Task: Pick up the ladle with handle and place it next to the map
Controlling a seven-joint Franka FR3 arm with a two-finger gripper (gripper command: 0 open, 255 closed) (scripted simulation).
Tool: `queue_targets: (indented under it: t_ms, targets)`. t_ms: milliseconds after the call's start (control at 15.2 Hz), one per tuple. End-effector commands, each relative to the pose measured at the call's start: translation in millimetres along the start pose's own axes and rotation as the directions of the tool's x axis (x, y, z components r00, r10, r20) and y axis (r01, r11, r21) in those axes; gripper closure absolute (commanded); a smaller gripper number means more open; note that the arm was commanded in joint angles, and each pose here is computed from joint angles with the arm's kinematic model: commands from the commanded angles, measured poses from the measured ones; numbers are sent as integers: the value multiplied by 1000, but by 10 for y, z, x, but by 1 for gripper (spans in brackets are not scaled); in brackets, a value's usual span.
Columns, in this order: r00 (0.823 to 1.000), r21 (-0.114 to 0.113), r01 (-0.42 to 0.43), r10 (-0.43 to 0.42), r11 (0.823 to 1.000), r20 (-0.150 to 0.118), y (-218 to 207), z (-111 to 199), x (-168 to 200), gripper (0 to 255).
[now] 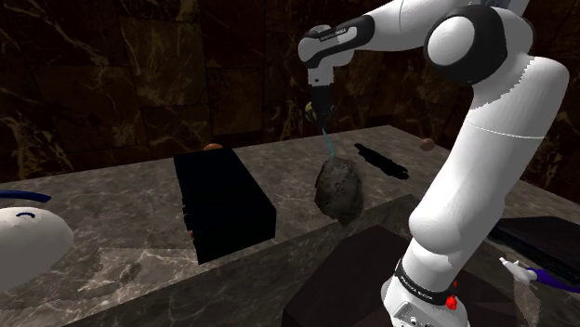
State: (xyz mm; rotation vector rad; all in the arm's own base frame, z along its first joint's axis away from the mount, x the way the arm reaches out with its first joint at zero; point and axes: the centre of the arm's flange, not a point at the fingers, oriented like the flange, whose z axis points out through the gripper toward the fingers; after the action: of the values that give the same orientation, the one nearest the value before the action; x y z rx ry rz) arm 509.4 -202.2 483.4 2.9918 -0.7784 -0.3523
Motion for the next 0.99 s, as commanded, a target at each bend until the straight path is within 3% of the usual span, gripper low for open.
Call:
queue_targets:
  t_ms: [0,924]
  targets:
    - [1000,0,1,-1,1000,0,239,49,-68,255]
    - [1000,0,1,-1,1000,0,1966,325,-667,255]
